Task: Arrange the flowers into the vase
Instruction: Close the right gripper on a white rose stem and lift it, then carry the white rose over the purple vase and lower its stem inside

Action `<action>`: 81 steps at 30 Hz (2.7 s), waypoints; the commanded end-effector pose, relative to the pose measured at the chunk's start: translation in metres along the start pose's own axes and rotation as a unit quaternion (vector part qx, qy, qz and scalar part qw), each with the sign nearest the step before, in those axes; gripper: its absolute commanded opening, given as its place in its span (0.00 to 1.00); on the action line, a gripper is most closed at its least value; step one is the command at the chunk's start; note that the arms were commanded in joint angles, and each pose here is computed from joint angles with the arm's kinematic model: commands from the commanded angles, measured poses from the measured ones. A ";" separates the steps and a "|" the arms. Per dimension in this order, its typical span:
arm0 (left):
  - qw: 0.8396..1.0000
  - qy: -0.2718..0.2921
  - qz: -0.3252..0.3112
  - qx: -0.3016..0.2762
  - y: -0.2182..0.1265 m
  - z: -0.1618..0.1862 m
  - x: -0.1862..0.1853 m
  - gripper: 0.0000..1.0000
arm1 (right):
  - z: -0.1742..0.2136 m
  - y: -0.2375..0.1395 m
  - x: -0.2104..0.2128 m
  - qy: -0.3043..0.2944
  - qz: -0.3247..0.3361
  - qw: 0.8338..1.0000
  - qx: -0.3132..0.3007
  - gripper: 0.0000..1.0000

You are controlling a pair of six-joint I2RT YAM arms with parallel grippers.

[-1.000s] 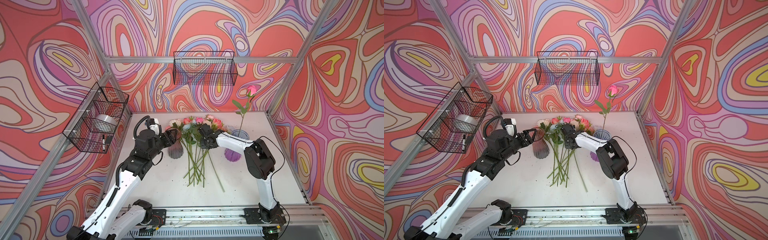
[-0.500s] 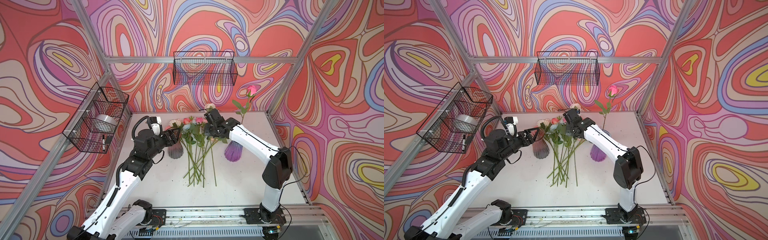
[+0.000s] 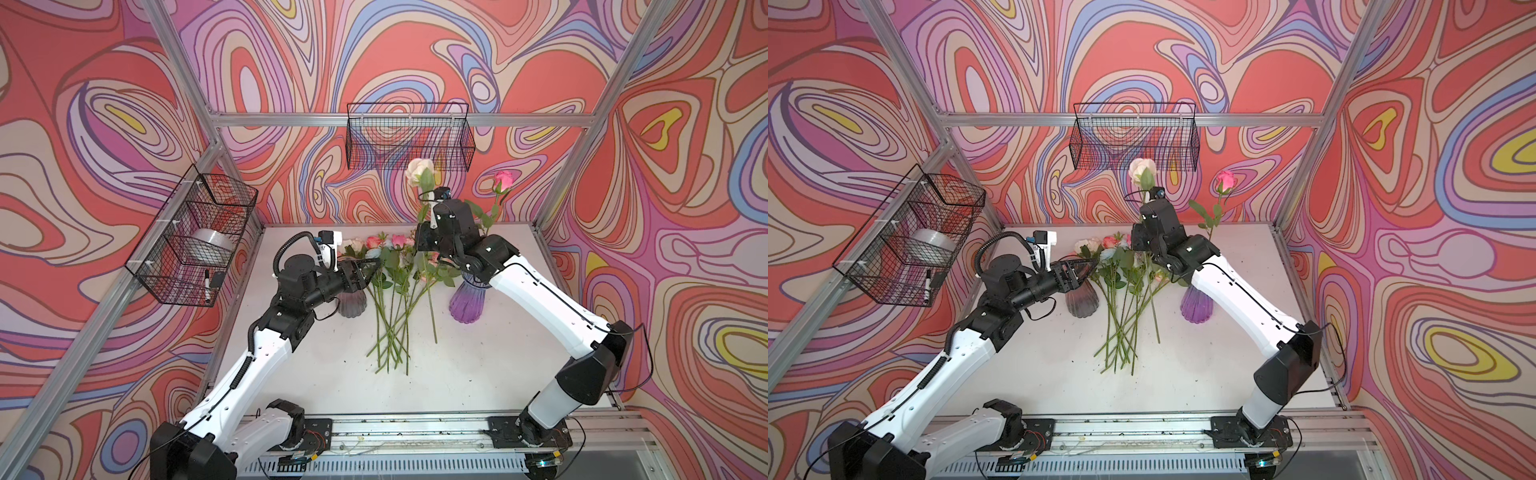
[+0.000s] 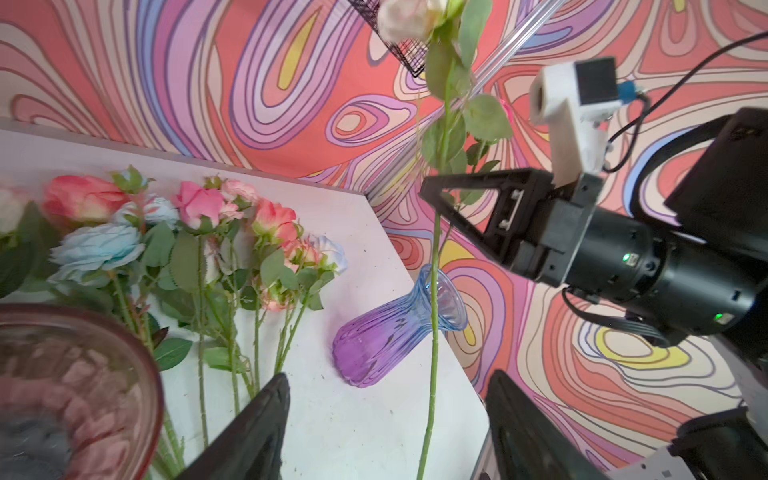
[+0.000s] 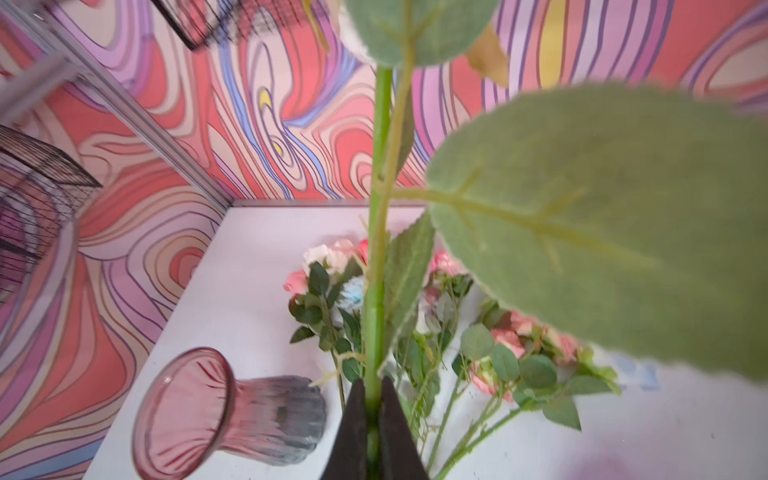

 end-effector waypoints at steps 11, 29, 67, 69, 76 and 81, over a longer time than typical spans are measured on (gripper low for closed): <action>0.980 0.073 0.129 0.133 0.032 0.060 -0.064 0.73 | -0.078 -0.102 -0.006 -0.062 0.087 0.972 -0.211 0.00; 0.976 0.085 0.135 0.149 0.034 0.068 -0.070 0.75 | -0.122 -0.101 -0.077 -0.064 0.194 0.933 -0.296 0.00; 0.976 0.087 0.124 0.153 0.036 0.070 -0.067 0.76 | 0.007 -0.093 -0.134 0.046 0.216 0.961 -0.167 0.21; 0.976 0.088 0.125 0.153 0.036 0.070 -0.067 0.76 | 0.005 -0.097 -0.131 0.050 0.205 0.964 -0.164 0.22; 0.979 0.099 0.108 0.144 0.033 0.068 -0.066 0.76 | 0.001 -0.108 -0.122 0.090 0.147 0.973 -0.155 0.23; 0.983 0.119 0.063 0.123 0.027 0.063 -0.063 0.75 | 0.011 -0.092 -0.099 0.168 0.053 0.978 -0.110 0.23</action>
Point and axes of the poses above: each gripper's point midway between its finger pads, its own y axis out along the fingers, its own x axis along the line the jaws close on, z = x × y, the point moved 10 cm from there along -y, back along the fingers, and after that the axes turned 3 degrees about y, right-handed, at the moved point
